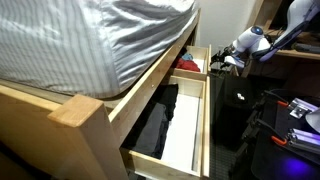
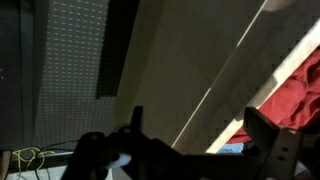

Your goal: Open the left top drawer then close the right top drawer

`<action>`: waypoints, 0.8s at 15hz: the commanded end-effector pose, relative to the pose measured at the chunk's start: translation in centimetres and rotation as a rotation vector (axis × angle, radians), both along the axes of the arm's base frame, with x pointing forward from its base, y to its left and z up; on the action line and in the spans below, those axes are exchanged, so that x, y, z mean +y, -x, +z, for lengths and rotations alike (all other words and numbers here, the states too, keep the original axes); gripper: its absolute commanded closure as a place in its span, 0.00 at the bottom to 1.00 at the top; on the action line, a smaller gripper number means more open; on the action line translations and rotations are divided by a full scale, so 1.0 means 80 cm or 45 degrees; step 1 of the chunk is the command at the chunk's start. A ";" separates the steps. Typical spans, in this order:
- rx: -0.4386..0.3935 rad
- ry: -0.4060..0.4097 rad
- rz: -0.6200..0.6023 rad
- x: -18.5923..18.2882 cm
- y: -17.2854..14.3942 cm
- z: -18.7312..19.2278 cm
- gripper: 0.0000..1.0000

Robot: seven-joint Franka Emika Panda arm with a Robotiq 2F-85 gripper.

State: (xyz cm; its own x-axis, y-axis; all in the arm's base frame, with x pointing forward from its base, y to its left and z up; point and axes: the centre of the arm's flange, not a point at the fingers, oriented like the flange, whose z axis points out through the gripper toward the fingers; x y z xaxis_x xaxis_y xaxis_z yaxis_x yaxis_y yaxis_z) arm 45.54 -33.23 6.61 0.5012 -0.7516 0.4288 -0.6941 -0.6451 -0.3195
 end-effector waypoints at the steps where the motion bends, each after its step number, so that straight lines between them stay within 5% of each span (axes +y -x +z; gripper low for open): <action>1: -0.159 0.151 -0.003 -0.006 -0.007 -0.009 0.00; 2: -0.205 0.176 0.009 -0.011 -0.026 0.093 0.00; 7: -0.482 -0.100 -0.206 -0.001 -0.068 0.153 0.00; 8: -0.423 -0.025 -0.142 -0.008 -0.082 0.159 0.00; 11: -0.461 -0.083 -0.192 -0.009 -0.083 0.166 0.00; 12: -0.396 -0.028 -0.187 -0.014 -0.074 0.170 0.00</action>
State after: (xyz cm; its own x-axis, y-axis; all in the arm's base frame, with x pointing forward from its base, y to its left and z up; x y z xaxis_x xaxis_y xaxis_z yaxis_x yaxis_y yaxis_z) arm 52.07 -33.98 19.63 0.2064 -0.8410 0.5002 -0.6161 -0.5088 -0.6013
